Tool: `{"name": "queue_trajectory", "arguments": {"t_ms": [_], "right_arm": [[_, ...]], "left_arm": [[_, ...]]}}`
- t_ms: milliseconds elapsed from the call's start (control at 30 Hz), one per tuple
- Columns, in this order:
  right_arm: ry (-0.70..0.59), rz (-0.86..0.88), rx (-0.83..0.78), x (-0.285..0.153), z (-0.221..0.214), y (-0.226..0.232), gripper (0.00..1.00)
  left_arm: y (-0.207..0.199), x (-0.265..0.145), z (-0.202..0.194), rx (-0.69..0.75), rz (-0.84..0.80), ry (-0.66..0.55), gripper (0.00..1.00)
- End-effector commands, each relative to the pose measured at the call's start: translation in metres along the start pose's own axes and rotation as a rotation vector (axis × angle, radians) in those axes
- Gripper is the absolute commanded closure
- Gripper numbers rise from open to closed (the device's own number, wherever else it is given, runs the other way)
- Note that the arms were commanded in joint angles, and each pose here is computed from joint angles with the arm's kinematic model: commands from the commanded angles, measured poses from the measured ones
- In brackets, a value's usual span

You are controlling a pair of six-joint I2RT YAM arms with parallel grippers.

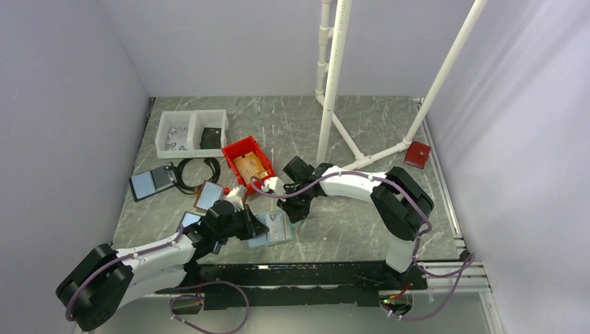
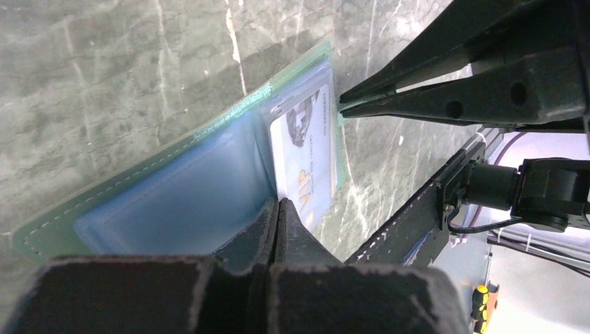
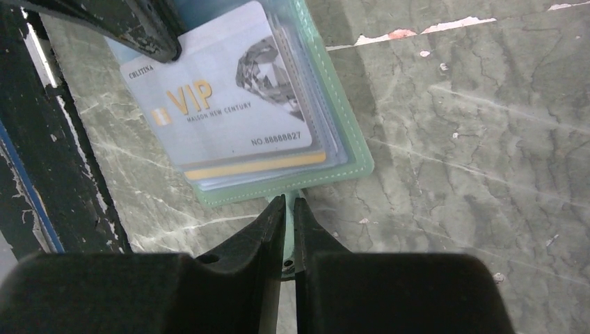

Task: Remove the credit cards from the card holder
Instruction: Remove the credit card from the card holder.

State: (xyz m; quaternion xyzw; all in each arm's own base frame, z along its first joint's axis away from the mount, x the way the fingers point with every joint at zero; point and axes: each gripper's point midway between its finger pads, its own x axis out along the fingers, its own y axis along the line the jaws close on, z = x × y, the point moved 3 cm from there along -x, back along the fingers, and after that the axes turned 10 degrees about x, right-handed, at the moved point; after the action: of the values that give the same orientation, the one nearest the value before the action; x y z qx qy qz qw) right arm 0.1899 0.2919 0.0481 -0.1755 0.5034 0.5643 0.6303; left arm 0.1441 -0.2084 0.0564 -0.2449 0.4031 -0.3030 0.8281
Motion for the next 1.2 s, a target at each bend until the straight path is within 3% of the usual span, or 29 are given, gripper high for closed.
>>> {"name": "queue_trajectory", "arguments": {"t_ms": [0, 333, 733, 967, 1167], "right_arm": [[-0.025, 0.04, -0.027, -0.005, 0.011, 0.005, 0.87], [-0.039, 0.138, -0.037, -0.007, 0.013, 0.021, 0.87], [0.007, 0.047, 0.01, 0.006, 0.005, 0.005, 0.88], [0.022, 0.044, -0.005, 0.012, 0.004, 0.01, 0.88], [0.017, 0.079, -0.008, 0.015, 0.005, 0.019, 0.88]], "left_arm": [[0.006, -0.001, 0.0, -0.001, 0.016, -0.016, 1.0], [-0.005, 0.014, -0.001, -0.025, -0.072, 0.025, 1.0], [-0.003, 0.022, -0.006, -0.062, -0.062, 0.07, 1.0], [0.0, 0.018, -0.008, -0.077, -0.037, 0.083, 0.71], [0.003, 0.021, -0.012, -0.102, -0.037, 0.101, 0.69]]}}
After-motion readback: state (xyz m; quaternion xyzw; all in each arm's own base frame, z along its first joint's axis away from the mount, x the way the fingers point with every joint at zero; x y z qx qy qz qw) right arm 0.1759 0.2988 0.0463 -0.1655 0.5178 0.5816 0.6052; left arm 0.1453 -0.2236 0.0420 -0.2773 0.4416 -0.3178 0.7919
